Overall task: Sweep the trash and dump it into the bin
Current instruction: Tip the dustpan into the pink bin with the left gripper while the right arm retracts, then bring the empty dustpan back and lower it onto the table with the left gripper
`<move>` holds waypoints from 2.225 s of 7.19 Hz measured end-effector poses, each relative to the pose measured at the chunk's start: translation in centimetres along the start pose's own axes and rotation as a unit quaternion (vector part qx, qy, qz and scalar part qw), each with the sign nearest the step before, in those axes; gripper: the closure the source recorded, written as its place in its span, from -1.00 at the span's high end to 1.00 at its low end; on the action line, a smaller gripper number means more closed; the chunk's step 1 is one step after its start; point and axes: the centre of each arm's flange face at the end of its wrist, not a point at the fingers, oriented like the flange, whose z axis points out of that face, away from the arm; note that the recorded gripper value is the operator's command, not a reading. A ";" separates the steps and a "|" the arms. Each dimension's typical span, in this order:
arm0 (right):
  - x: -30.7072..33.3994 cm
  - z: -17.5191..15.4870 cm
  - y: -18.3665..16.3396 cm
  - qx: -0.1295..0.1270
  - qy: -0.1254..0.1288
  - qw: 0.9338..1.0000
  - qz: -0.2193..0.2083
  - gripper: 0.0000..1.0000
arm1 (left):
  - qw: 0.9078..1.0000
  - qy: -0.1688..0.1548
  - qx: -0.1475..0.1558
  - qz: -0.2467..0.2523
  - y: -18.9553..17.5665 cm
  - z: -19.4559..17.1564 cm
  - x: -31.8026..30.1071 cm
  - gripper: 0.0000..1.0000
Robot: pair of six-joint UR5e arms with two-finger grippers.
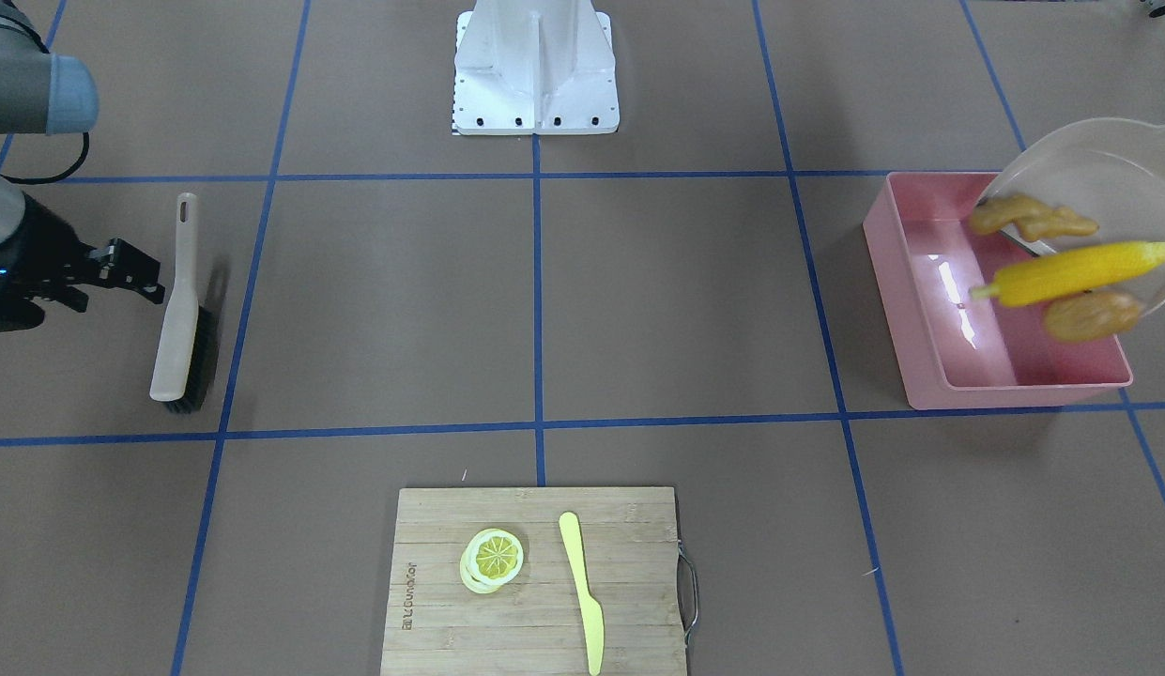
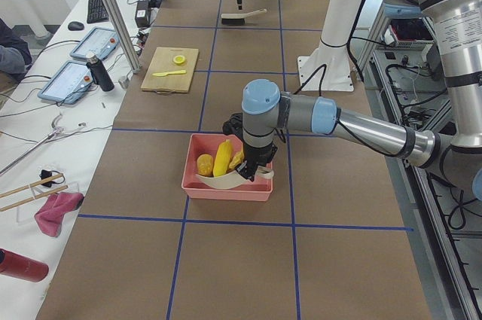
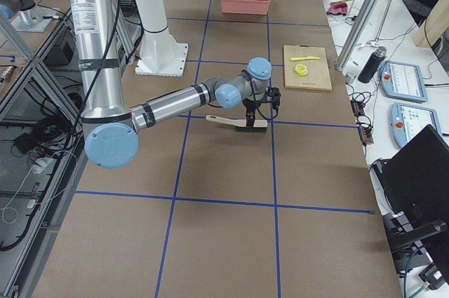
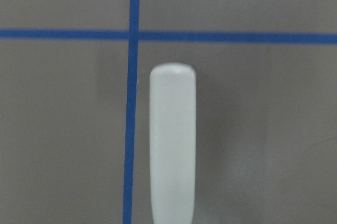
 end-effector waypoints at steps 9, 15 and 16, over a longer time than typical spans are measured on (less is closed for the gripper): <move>24.1 -10.0 0.9 -0.004 0.096 0.994 -0.044 1.00 | 0.975 0.017 0.135 0.174 -9.8 -3.9 4.0 -1.00; 24.5 -9.4 -0.3 0.011 0.087 0.995 -0.056 1.00 | 0.922 0.009 0.237 0.305 -31.9 8.4 18.3 -1.00; 24.4 -9.4 -0.3 0.011 0.087 0.995 -0.057 1.00 | 0.918 0.021 0.238 0.317 -35.4 10.3 20.1 -1.00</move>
